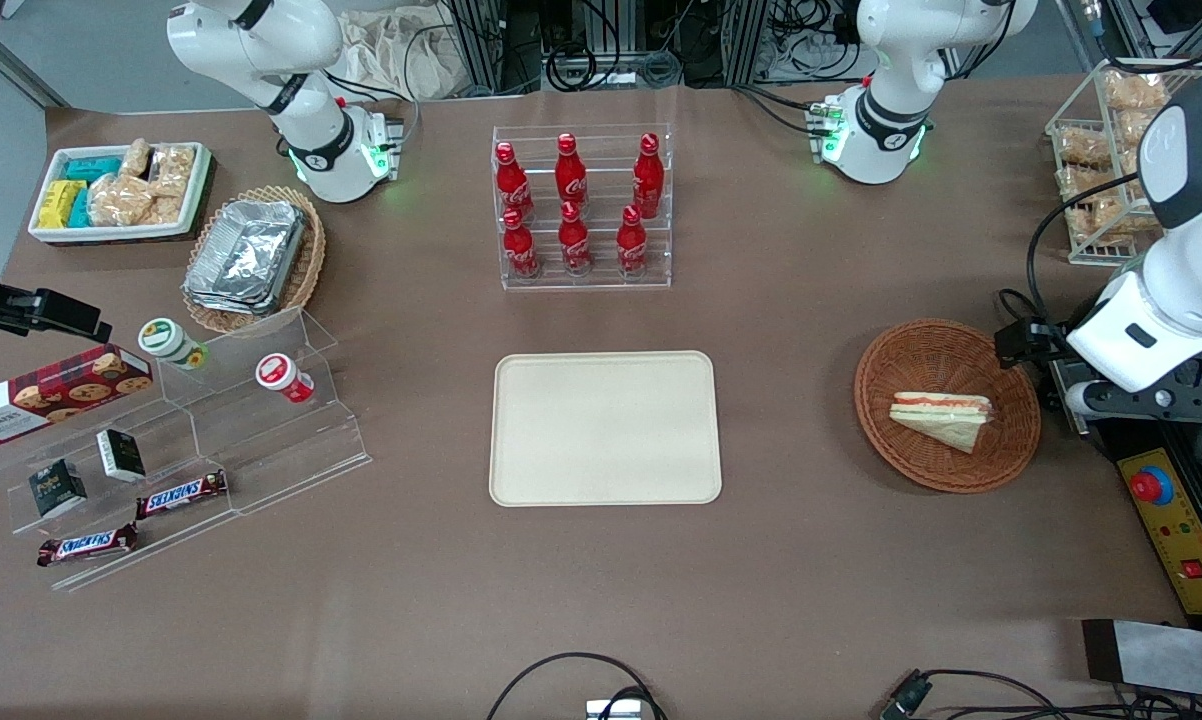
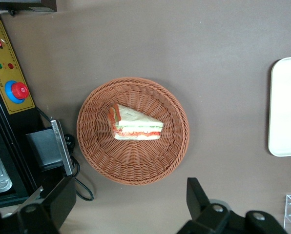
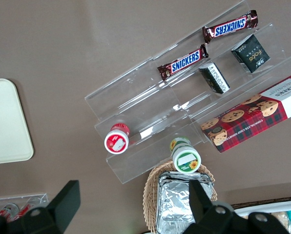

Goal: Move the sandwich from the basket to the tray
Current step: 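Lower the left gripper over the wrapped sandwich in the wicker basket, then close the left gripper on the sandwich's wrapped edge, then lift the sandwich out of the basket and carry it over the beige tray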

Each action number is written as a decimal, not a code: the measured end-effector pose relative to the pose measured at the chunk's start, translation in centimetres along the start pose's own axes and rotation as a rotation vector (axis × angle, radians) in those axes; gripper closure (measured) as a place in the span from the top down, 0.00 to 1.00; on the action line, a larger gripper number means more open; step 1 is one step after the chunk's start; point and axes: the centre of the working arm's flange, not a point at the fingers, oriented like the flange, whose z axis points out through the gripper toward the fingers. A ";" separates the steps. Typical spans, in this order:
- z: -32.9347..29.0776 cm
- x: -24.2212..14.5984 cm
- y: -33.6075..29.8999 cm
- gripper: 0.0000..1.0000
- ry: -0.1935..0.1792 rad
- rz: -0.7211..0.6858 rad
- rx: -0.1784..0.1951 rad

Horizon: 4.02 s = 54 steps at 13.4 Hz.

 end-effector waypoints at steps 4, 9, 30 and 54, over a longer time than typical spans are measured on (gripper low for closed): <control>0.4 0.2 -0.3 1.00 -0.009 -0.005 -0.001; 3.9 0.8 -2.6 1.00 -0.069 -0.234 -0.029; 27.4 -1.0 -5.8 1.00 -0.023 -1.048 -0.081; 6.0 4.3 1.8 0.19 -0.036 -0.522 -0.085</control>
